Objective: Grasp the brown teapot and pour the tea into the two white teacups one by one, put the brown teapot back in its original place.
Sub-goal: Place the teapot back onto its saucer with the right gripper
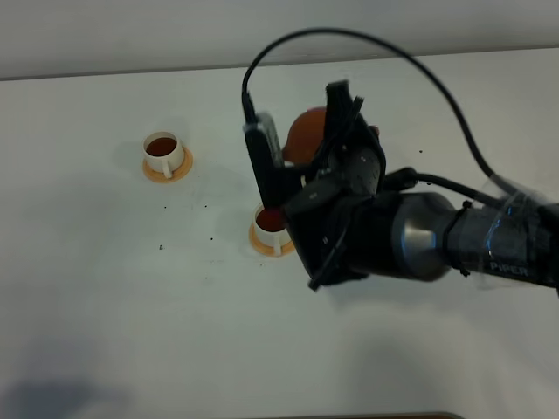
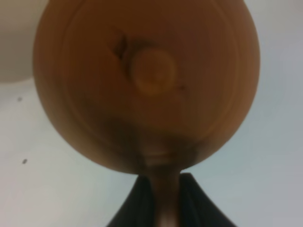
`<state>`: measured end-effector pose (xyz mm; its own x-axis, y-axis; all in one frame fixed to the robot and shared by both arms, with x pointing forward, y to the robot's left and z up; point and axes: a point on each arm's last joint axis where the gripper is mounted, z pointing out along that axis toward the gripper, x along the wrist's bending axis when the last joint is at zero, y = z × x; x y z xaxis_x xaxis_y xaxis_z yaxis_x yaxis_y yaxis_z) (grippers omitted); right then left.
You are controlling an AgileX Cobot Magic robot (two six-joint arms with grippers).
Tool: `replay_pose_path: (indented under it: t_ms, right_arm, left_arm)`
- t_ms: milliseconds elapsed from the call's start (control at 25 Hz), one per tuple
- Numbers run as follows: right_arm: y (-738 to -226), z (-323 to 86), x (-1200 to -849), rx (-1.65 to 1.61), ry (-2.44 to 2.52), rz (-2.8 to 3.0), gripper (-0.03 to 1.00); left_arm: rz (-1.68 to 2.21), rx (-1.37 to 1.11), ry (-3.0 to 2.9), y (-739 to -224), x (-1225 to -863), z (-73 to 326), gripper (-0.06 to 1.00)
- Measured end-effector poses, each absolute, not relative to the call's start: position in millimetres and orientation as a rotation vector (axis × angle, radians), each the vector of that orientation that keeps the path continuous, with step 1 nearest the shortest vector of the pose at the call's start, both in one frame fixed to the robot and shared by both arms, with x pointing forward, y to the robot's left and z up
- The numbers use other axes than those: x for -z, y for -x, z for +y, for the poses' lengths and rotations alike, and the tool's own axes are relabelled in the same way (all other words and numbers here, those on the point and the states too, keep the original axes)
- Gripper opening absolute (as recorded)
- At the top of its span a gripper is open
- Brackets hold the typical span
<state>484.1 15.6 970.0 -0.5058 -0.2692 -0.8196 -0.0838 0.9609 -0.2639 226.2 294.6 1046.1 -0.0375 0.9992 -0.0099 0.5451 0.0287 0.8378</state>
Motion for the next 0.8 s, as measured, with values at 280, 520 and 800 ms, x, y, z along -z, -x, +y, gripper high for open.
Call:
replay_pose_path:
  t_ms: [280, 520, 800]
  right_arm:
    - [-506, 20, -1010, 0.008, -0.266, 2.31, 0.09]
    - [-524, 10, -1023, -0.131, -0.612, 2.463, 0.09]
    - [-540, -6, -1011, -0.216, -0.893, 2.61, 0.09]
  left_arm:
    - [1.657, -0.888, -1.588, -226, -1046, 295, 0.27]
    - [1.657, -0.888, -1.588, -226, -1046, 295, 0.27]
    - [1.657, -0.888, -1.588, -226, -1046, 295, 0.27]
